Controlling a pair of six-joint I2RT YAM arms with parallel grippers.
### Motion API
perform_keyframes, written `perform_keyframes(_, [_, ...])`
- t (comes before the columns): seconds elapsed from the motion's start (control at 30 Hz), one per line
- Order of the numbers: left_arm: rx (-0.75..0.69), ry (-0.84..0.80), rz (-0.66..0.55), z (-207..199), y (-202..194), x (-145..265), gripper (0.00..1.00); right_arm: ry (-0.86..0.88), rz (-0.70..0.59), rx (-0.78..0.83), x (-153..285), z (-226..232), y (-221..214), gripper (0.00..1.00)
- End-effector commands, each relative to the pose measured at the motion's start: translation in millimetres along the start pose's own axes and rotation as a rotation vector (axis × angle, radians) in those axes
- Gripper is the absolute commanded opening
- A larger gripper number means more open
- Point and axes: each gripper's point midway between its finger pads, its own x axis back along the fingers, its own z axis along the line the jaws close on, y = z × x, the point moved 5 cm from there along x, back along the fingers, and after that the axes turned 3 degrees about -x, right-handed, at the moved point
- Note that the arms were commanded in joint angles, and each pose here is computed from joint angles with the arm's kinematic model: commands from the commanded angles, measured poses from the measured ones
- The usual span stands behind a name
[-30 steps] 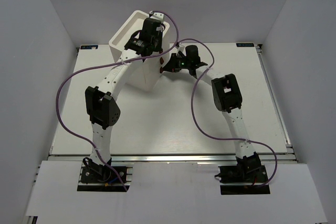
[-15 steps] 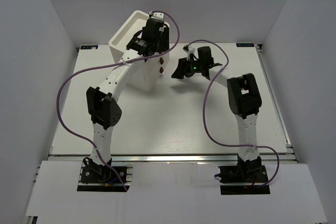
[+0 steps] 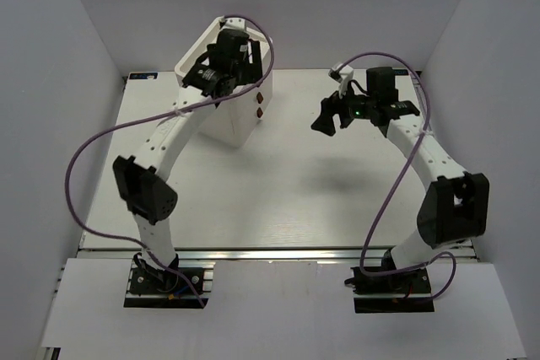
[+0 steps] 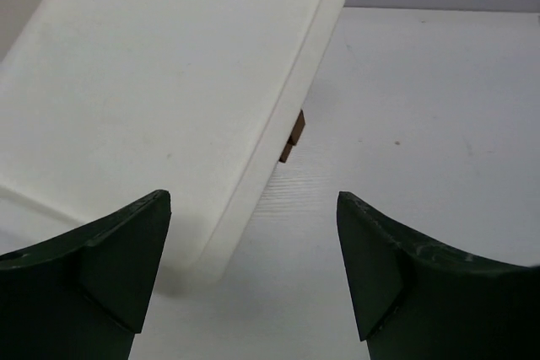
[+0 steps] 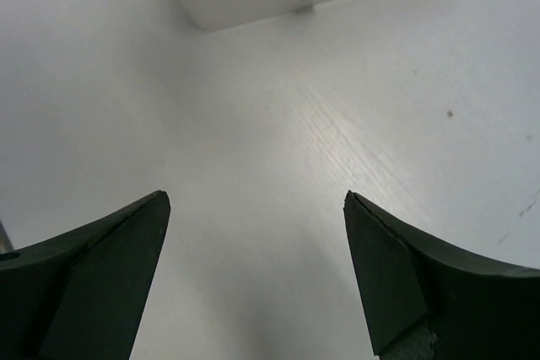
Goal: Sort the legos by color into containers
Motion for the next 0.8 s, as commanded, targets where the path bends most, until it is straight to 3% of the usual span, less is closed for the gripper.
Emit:
perform_keyframes(0.0, [0.119, -0.138, -0.197, 2.5, 51.4, 79.4, 0.89, -0.055, 0.028, 0.011, 30.5, 12.9, -7.1, 0.89])
perform_keyframes(0.03, [0.138, -0.172, -0.249, 6.6, 61.9, 101.0, 0.89, -0.063, 0.023, 0.018, 35.9, 16.5, -5.8, 0.89])
perform_keyframes(0.1, [0.125, -0.307, -0.22, -4.4, 47.2, 112.3, 0.89, -0.07, -0.01, 0.046, 48.7, 27.1, -0.2, 0.89])
perform_keyframes(0.2, [0.137, -0.478, -0.291, -7.9, 50.2, 154.4, 0.88, -0.1, -0.056, 0.026, 62.6, 38.3, 7.3, 0.89])
perform_keyframes(0.33, [0.161, -0.727, -0.194, -22.9, 2.9, 179.6, 0.88, -0.157, -0.078, -0.059, 77.3, 47.4, 12.2, 0.89])
perform_keyframes(0.37, [0.182, -0.766, -0.175, -26.0, -5.1, 187.6, 0.98, -0.166, -0.083, -0.068, 80.5, 49.1, 12.3, 0.89])
perform_keyframes(0.4, [0.191, -0.801, -0.206, -21.9, -5.6, 203.9, 0.98, -0.172, -0.091, -0.07, 85.4, 52.9, 11.3, 0.89])
perform_keyframes(0.47, [0.221, -0.804, -0.164, -17.2, -31.0, 204.6, 0.98, -0.214, -0.072, -0.079, 91.3, 53.0, 5.0, 0.89])
perform_keyframes(0.53, [0.233, -0.809, -0.207, -7.4, -33.4, 222.8, 0.98, -0.272, -0.068, -0.078, 99.3, 52.4, 0.4, 0.89])
perform_keyframes(0.77, [0.235, -0.786, -0.166, 0.1, -52.5, 225.6, 0.98, -0.329, -0.066, -0.086, 110.2, 56.9, -13.5, 0.89])
